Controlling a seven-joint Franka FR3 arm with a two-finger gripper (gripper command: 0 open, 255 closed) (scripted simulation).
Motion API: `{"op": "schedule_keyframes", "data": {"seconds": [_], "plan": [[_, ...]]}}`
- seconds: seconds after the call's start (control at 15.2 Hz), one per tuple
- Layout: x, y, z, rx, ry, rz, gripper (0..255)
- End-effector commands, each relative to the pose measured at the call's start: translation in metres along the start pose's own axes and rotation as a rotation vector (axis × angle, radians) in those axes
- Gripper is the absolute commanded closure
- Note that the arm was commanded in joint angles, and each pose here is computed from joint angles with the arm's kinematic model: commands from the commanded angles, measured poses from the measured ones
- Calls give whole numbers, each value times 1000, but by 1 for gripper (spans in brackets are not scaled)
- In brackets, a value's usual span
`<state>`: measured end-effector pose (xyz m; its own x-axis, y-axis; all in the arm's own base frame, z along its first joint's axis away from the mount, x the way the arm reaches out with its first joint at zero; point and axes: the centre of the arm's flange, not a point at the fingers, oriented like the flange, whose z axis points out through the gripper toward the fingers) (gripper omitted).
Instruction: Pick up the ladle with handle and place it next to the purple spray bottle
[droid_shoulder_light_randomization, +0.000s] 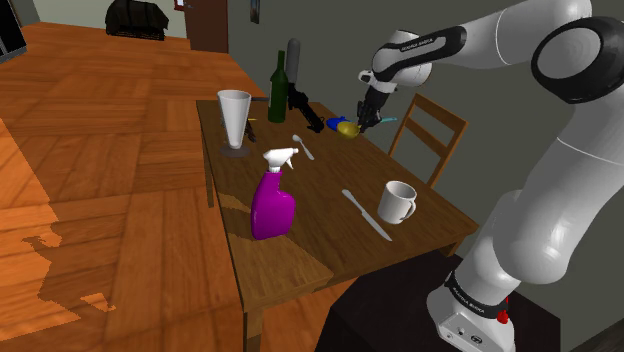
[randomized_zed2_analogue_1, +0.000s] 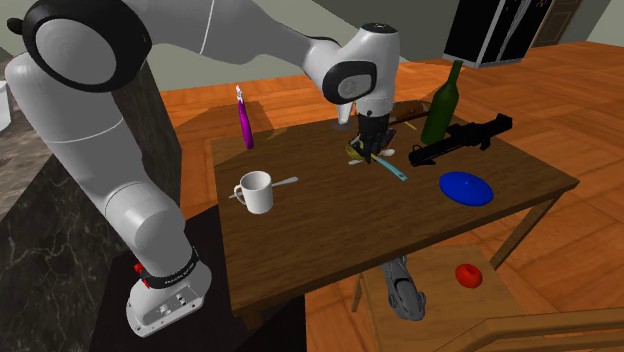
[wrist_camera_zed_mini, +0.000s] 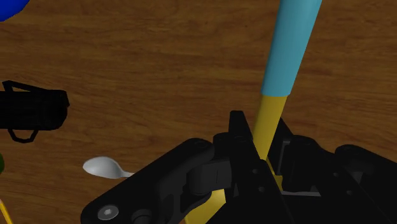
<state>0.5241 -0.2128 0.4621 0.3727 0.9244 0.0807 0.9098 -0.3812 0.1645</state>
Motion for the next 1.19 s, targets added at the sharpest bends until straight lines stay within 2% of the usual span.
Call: {"op": "schedule_keyframes", "data": {"seconds": [0.0,1.12], "plan": [[1,1,-12,0,0,0,255],[8,16,-100,0,0,0,255]]}}
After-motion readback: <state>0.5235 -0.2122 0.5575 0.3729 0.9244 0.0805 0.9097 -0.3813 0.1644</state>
